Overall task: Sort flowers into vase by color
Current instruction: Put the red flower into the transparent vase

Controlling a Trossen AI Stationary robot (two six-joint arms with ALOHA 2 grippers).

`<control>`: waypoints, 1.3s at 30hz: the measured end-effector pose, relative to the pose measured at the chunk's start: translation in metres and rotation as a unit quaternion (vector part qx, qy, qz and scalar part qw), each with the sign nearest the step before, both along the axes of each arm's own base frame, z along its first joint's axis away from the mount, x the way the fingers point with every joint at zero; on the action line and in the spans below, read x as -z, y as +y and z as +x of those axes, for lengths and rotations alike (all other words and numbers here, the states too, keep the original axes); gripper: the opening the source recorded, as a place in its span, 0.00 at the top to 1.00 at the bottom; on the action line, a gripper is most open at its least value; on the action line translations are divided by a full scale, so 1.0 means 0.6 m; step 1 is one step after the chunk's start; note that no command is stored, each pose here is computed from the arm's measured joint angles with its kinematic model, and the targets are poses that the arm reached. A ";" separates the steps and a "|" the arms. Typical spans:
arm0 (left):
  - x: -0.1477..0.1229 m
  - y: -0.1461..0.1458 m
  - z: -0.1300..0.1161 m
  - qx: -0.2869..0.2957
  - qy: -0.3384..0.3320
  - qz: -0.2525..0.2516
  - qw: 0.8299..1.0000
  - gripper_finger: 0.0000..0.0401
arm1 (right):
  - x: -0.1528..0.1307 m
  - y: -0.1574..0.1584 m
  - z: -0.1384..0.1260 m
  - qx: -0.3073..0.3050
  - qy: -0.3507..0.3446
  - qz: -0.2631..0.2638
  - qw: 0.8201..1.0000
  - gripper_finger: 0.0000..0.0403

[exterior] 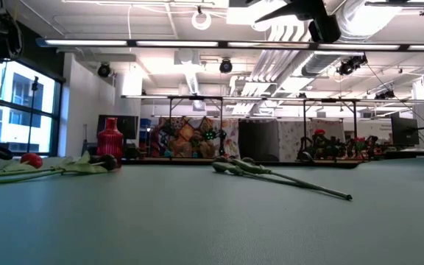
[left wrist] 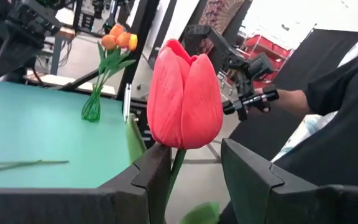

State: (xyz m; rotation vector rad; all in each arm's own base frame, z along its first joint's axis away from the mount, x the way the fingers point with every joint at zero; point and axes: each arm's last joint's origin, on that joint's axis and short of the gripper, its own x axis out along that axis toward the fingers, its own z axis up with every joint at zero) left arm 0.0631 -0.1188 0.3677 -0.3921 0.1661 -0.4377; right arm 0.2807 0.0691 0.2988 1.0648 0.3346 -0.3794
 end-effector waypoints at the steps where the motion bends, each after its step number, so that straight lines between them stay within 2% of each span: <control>1: -0.001 0.001 -0.001 0.002 0.005 0.002 1.000 0.68 | 0.000 0.000 0.000 -0.003 0.000 0.001 1.000 0.72; 13: -0.021 0.016 -0.009 0.029 0.060 -0.026 0.997 0.68 | 0.000 0.001 0.000 -0.008 0.002 0.000 1.000 0.72; 19: -0.016 0.022 -0.015 0.062 0.126 -0.039 0.989 0.68 | 0.001 0.001 0.000 -0.011 0.005 -0.007 1.000 0.72; 30: -0.016 0.021 -0.015 0.063 0.142 -0.065 0.986 0.68 | 0.003 -0.001 -0.001 -0.016 0.013 -0.004 1.000 0.72; 39: -0.016 0.020 -0.016 0.071 0.162 -0.091 0.980 0.60 | 0.004 0.000 -0.001 -0.025 0.016 -0.005 1.000 0.72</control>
